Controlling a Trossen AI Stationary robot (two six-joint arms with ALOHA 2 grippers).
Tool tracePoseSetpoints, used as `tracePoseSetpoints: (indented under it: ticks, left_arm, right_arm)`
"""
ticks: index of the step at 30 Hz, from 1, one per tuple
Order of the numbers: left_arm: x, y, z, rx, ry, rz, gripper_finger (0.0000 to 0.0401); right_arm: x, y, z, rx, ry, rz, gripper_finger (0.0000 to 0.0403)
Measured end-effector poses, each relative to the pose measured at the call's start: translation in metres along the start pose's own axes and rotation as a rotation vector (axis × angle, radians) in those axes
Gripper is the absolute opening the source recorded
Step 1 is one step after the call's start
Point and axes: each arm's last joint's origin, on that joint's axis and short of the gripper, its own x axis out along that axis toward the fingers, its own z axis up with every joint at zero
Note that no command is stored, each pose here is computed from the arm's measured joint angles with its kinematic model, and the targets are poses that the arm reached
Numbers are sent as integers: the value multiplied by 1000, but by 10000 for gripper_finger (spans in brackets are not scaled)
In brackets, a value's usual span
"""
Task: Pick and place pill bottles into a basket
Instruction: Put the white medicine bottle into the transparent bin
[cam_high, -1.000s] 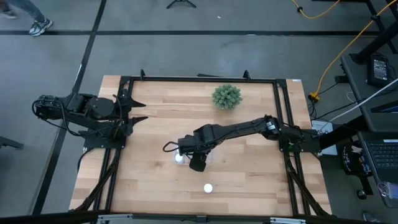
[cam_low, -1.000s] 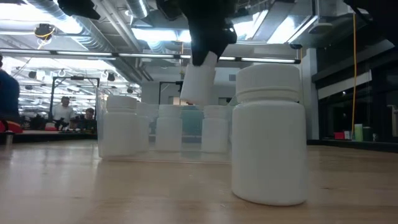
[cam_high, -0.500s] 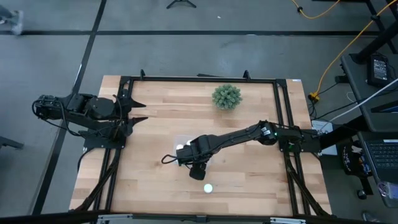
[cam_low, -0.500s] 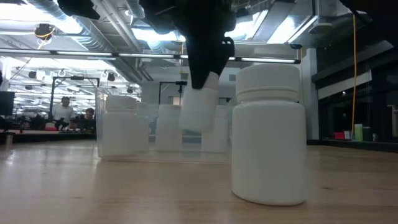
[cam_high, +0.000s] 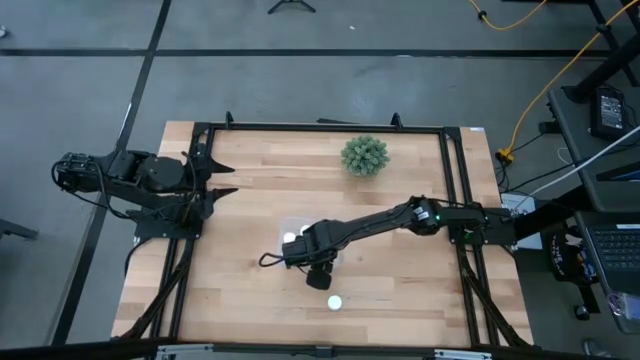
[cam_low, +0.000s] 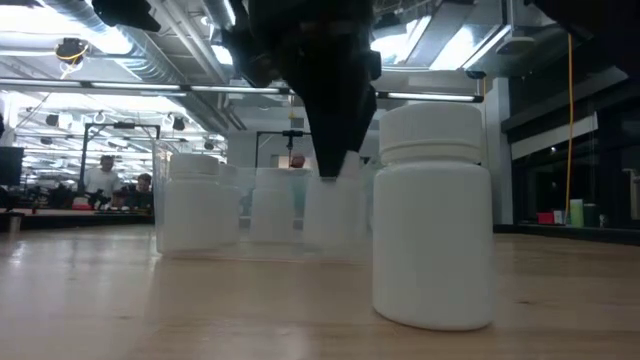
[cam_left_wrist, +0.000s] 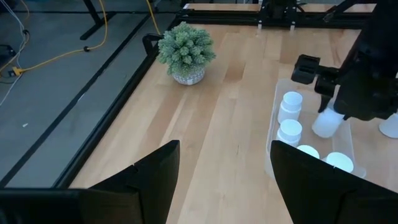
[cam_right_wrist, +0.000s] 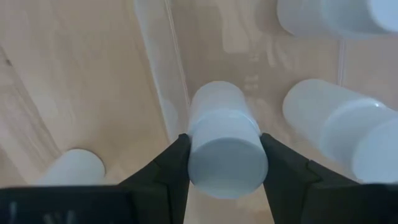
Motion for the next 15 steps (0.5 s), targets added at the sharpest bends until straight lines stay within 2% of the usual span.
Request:
tracePoseSetpoints:
  ticks: [4,11,15]
  left_arm:
    - [0,0,0,-1,1,0,244]
    - [0,0,0,0,2,0,244]
    - [0,0,0,8,3,1,244]
  right_arm:
    - [1,0,0,9,3,-1,155]
    - [1,0,0,13,8,-1,218]
    - [1,0,0,32,10,0,229]
